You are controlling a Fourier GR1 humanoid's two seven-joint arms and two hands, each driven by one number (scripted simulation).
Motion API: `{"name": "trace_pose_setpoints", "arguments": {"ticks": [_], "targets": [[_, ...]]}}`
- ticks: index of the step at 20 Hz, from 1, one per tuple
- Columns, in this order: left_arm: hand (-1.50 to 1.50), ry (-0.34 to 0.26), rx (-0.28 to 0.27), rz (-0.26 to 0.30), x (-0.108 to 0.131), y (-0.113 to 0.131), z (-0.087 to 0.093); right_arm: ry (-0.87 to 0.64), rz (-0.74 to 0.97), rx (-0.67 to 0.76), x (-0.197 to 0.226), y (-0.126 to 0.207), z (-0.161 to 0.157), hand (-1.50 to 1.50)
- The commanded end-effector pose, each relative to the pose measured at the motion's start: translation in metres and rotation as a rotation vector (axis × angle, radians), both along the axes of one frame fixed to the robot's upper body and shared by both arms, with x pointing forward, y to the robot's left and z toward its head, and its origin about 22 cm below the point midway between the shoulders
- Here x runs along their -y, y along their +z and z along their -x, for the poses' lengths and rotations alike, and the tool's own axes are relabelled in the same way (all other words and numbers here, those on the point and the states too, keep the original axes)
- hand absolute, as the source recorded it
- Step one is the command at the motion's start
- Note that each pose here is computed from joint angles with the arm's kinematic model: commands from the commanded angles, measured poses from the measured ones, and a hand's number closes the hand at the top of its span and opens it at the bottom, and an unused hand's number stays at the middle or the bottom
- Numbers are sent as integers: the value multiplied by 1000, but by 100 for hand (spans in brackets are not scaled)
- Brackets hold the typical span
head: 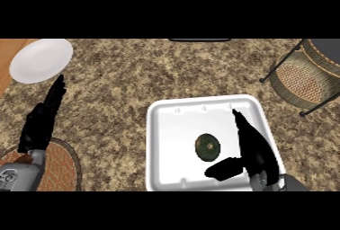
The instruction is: Pick the squash from the tray and place it in the tiered basket
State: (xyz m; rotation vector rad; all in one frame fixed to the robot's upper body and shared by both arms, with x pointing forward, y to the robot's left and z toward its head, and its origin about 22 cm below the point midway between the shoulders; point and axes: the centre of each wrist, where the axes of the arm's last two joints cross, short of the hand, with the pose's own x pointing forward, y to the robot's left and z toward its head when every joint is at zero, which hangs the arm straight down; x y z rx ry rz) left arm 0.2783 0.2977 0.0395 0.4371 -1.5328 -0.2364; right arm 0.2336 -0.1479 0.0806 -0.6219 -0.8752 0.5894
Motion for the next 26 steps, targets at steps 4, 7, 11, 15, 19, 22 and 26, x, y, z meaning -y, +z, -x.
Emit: {"name": "trace_pose_setpoints", "arguments": {"ticks": [4,7,11,15,19,22,26], "targets": [[0,-5,8,9,0,-1,-1,-126,105,-101,-22,-3,-10,-150],[0,-6,10,19,22,-11,-2,-104,136,-104,-33,-6,5,-150],[0,-3,3,3,6,-10,2,-93,136,-134,-39,-11,-2,-150],[0,2,14,5,4,5,-5,-115,111,-162,-35,-12,-17,-150],[0,-12,-9,21,-7,-2,-6,-136,105,-165,-37,-23,-9,-150],[0,-6,-17,22,5,-4,5,-126,96,-193,-33,-26,-18,-150],[0,1,2,-1,-12,6,13,-130,101,-192,-24,-41,-8,-150]]}}
